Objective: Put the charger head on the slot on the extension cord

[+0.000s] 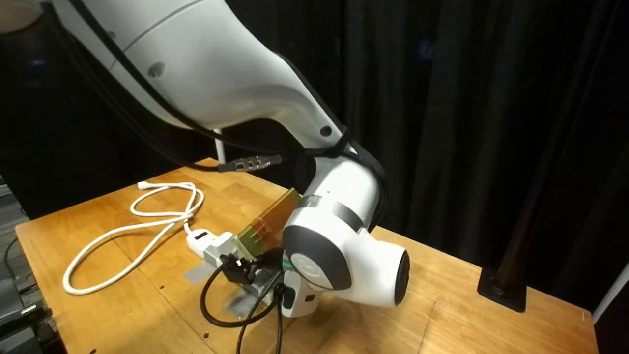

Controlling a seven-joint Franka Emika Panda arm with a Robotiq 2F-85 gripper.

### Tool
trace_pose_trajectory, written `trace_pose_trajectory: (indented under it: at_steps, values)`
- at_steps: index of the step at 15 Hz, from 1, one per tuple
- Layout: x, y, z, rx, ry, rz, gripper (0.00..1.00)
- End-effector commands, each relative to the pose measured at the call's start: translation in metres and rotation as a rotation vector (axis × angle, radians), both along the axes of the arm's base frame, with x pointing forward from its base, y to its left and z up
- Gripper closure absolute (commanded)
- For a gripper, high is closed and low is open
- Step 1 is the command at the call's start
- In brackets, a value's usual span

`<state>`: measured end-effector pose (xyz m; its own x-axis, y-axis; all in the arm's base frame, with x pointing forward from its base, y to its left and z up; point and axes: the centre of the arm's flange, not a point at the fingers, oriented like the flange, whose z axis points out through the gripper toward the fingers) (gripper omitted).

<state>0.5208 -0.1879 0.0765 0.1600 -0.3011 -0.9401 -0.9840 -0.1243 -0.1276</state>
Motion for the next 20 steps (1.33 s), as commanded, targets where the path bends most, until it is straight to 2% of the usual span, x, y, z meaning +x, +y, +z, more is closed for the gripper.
trace_pose_trajectory:
  at_steps: [1,7,12,13,14,16,20]
  values:
    - [0.003,0.011,0.076,-0.176,-0.077,0.049,0.00]
    - [0.003,0.048,0.173,-0.459,-0.199,0.194,0.00]
    - [-0.017,0.098,0.194,-0.714,-0.315,0.327,0.00]
    - [-0.020,0.109,0.194,-0.762,-0.345,0.353,0.04]
    - [-0.025,0.118,0.193,-0.809,-0.374,0.382,0.26]
    - [-0.030,0.134,0.188,-0.897,-0.441,0.434,0.30]
    - [-0.037,0.157,0.182,-1.067,-0.598,0.480,0.63]
